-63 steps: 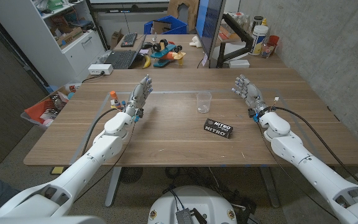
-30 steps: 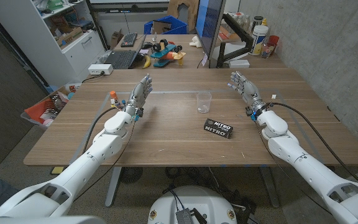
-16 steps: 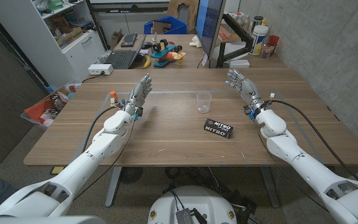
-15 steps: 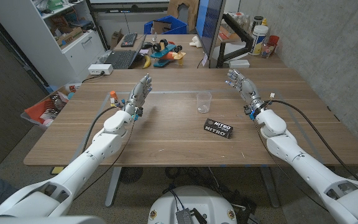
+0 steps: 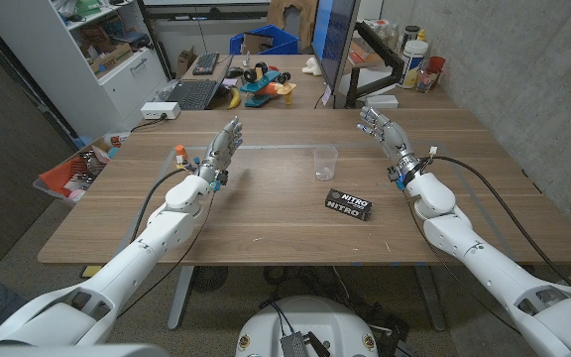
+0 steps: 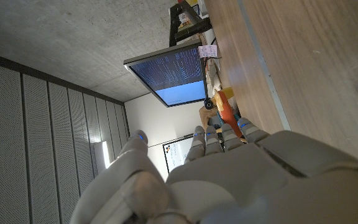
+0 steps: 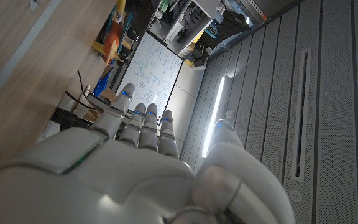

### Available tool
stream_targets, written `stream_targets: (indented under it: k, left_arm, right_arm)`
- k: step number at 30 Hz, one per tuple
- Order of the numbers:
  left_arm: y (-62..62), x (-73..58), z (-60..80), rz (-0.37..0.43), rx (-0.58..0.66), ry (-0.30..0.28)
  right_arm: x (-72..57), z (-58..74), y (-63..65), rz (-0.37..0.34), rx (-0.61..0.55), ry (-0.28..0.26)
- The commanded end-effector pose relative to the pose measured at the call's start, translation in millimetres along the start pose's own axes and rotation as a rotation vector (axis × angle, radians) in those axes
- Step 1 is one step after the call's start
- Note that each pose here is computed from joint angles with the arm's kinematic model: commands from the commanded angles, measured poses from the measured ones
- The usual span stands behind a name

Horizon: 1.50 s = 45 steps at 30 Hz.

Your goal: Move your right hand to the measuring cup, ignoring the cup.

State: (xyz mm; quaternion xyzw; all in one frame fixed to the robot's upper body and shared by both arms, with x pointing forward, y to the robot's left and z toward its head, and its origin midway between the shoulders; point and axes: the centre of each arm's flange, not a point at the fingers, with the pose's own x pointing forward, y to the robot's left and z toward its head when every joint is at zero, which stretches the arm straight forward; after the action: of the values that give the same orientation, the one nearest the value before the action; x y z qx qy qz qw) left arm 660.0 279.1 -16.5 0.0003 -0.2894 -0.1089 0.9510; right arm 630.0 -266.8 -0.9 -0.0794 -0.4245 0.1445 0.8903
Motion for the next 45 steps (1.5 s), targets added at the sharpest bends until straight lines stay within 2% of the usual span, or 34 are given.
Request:
stream_targets:
  k: [1,29,45]
  left_arm:
    - [-1.1,1.4,0.4,-0.008,0.003,-0.002]
    - [-5.9,5.0,4.7,-0.02,0.022,0.002]
    - [-6.9,4.5,4.6,-0.02,0.02,0.001]
  right_arm:
    - [2.1,9.5,6.5,0.043,-0.076,-0.031]
    - [5.8,31.7,15.2,0.092,-0.25,-0.091]
    - [8.2,36.9,24.9,0.121,-0.344,-0.103]
